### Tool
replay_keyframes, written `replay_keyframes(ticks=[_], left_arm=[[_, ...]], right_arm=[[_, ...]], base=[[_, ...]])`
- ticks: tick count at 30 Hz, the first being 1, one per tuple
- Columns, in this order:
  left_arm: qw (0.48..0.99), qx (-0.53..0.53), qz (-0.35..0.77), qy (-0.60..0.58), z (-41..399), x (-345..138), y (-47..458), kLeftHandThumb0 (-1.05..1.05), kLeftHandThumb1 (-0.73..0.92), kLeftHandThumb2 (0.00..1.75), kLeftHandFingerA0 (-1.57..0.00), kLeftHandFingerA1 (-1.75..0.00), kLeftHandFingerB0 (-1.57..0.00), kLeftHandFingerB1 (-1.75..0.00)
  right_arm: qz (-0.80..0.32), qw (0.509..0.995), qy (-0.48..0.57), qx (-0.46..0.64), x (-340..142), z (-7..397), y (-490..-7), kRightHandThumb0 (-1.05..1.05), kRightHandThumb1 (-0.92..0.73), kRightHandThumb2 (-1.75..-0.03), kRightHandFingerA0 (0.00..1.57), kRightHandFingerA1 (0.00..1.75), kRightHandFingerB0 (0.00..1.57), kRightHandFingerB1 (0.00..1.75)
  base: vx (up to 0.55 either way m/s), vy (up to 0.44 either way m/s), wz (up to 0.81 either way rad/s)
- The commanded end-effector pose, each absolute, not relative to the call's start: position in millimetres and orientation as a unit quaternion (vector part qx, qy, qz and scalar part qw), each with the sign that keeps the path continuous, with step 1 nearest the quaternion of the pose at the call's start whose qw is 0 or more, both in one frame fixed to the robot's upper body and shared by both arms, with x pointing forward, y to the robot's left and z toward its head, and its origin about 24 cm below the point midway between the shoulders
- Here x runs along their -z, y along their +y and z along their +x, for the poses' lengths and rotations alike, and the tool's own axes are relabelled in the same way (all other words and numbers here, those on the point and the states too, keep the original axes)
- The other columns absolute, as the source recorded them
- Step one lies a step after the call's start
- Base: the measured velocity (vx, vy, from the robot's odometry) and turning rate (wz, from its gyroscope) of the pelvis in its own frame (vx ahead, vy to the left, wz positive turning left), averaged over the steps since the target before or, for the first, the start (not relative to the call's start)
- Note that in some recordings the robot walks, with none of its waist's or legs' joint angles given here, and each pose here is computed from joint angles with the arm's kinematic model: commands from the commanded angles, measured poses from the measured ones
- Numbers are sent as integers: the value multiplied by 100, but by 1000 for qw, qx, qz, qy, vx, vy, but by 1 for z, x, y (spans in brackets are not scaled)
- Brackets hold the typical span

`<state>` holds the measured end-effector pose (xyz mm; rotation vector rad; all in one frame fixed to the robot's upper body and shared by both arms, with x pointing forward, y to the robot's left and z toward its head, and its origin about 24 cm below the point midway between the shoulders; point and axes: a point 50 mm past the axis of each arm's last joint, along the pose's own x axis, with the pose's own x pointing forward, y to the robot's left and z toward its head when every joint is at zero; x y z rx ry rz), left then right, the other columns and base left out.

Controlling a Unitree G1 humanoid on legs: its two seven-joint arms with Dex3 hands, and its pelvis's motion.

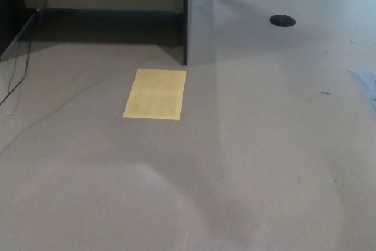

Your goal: A person is holding a plastic bag and the robot extends its left hand to grab the bag by hooking its thumb into the holes at the top and brings its hand down by its side. Then it extends its arm again to hand the plastic bag back to the person.

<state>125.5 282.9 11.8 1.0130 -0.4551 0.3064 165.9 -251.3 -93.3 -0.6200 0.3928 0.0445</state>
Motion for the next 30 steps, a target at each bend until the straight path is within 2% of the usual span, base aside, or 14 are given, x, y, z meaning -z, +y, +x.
replay_keyframes(ticks=[1,5,6,15,17,18,20,21,23,24,26,27,28,30], left_arm=[[812,-175,516,-208,129,-9,301,-10,70,66,-83,-162,-81,-119],[808,-190,522,-194,132,-5,312,-2,68,80,-87,-161,-83,-118],[810,-193,523,-184,131,-3,316,-4,61,88,-109,-156,-90,-113],[805,-202,522,-198,134,-8,322,-4,58,93,-111,-156,-90,-115],[808,-197,512,-215,137,-13,318,-10,74,80,-89,-166,-77,-119],[805,-198,508,-234,142,-20,313,-3,57,92,-112,-155,-90,-114],[804,-197,495,-264,149,-30,306,-3,62,94,-94,-168,-80,-122],[803,-199,489,-276,152,-34,303,-2,55,107,-120,-134,-84,-108],[801,-198,470,-314,159,-45,296,3,55,107,-122,-139,-81,-113],[797,-202,464,-330,163,-50,293,1,63,90,-83,-171,-73,-138],[789,-208,457,-353,169,-60,289,1,64,92,-82,-169,-74,-139],[772,-214,456,-388,179,-74,284,-1,58,103,-120,-135,-83,-109],[761,-216,457,-407,184,-83,281,-4,69,83,-94,-171,-77,-126],[749,-217,452,-433,195,-102,277,-4,67,87,-96,-171,-79,-121]], right_arm=[[-312,929,198,-13,93,165,-257,-24,-65,-59,85,53,69,48],[-311,930,194,-10,92,166,-257,-23,-64,-59,86,54,70,49],[-309,930,197,-10,92,166,-257,-24,-65,-59,86,54,70,48],[-314,928,200,-13,93,165,-257,-24,-62,-59,87,54,69,48],[-317,927,200,-15,93,165,-257,-24,-64,-59,86,53,70,48],[-316,928,197,-15,93,165,-257,-23,-63,-59,85,54,69,48],[-314,928,198,-14,93,166,-256,-23,-64,-59,86,53,70,48],[-314,928,199,-13,93,166,-256,-23,-64,-59,86,53,70,48],[-313,928,200,-13,93,165,-257,-23,-64,-59,86,53,70,48],[-314,928,199,-13,93,165,-257,-23,-63,-59,86,54,70,49],[-315,928,200,-15,93,165,-257,-23,-64,-59,86,53,70,48],[-314,928,198,-15,93,165,-257,-23,-63,-59,86,54,69,48],[-314,928,198,-15,93,165,-257,-23,-64,-59,86,53,70,49],[-314,929,198,-15,92,167,-257,-23,-64,-59,85,53,70,48]], base=[[0,0,0],[0,0,0],[0,0,0],[0,0,0],[0,0,0],[0,0,0],[0,0,0],[0,0,0],[0,0,0],[0,0,0],[0,0,0],[0,0,0],[0,0,0],[0,0,0]])
